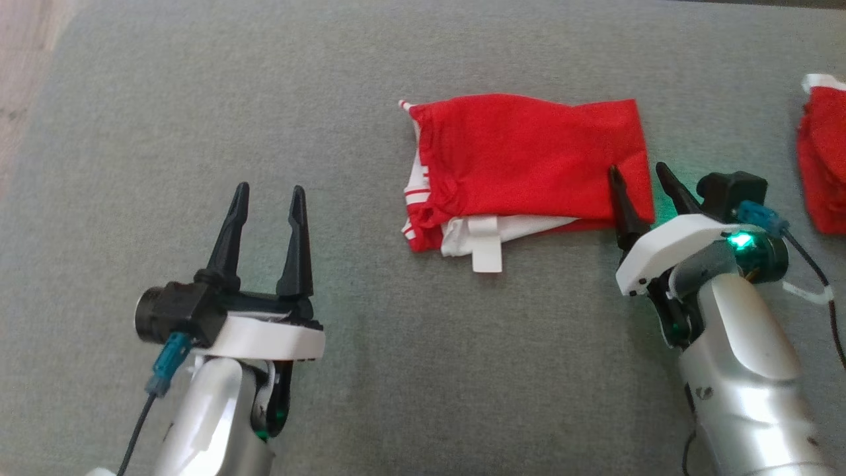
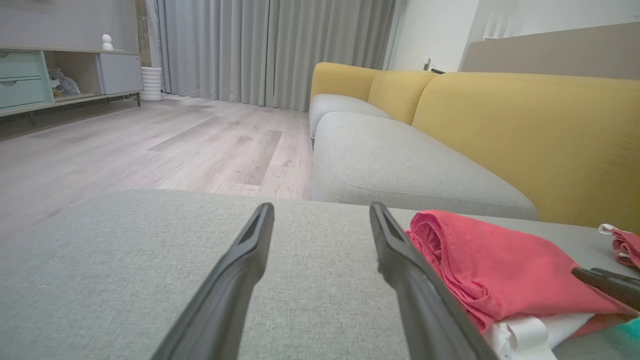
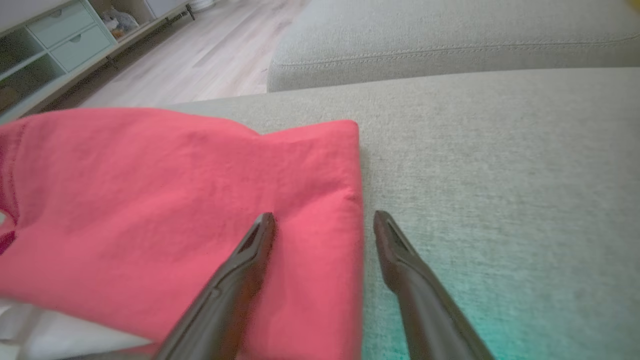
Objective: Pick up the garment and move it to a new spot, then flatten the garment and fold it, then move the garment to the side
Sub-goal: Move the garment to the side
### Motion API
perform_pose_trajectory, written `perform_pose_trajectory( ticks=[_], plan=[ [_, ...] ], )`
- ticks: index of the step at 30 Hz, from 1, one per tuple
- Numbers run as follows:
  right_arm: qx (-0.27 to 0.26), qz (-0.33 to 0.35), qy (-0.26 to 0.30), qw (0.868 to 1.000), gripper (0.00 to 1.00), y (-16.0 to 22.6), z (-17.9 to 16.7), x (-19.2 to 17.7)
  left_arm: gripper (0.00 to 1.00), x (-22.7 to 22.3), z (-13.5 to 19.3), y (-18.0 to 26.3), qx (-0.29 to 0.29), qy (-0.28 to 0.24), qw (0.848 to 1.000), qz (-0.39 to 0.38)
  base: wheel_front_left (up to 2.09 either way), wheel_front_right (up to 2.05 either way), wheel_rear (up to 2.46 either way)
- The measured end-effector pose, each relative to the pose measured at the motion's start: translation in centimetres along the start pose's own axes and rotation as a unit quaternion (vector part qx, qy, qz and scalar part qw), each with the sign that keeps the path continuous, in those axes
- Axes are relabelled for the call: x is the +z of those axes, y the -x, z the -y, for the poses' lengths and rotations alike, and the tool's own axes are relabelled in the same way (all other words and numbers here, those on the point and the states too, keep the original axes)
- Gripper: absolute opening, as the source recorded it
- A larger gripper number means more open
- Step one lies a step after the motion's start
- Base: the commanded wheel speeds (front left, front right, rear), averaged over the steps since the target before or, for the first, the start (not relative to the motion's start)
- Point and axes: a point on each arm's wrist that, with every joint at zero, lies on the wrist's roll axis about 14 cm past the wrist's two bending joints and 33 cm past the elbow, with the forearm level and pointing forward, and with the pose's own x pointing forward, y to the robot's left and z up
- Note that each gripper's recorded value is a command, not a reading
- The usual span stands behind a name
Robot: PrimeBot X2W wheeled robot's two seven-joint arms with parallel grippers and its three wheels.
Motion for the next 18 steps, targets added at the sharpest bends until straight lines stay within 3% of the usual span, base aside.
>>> perform_pose_trajectory(
  ticks=[8, 9, 10, 11, 18],
  plan=[
    [0.005, -0.056, 0.031, 0.998, 1.0, -2.4, -0.2, -2.0, 1.0, -0.4, -0.9, 0.4, 0.013, -0.006, 1.0, -0.008, 0.0, 0.0, 0.0],
    [0.007, -0.059, 0.035, 0.998, 0.8, -2.6, -0.3, -2.0, 1.0, -0.4, -1.0, 0.3, 0.014, -0.006, 1.0, -0.007, 0.0, 0.0, 0.0],
    [0.009, -0.062, 0.038, 0.997, 0.16, -2.7, -0.5, -1.9, 1.0, -0.3, -1.0, 0.3, 0.014, -0.007, 1.0, -0.006, 0.0, 0.0, 0.0],
    [0.012, -0.064, 0.043, 0.997, 0.0, -2.7, -0.6, -1.9, 1.0, -0.2, -1.0, 0.4, 0.014, -0.007, 1.0, -0.005, 0.0, 0.0, 0.0],
    [0.028, -0.048, 0.106, 0.993, 0.0, -1.5, -1.4, -1.2, 1.0, 0.7, 0.2, 0.2, -0.001, -0.007, 1.0, 0.008, 0.0, 0.0, 0.0]
  ],
)
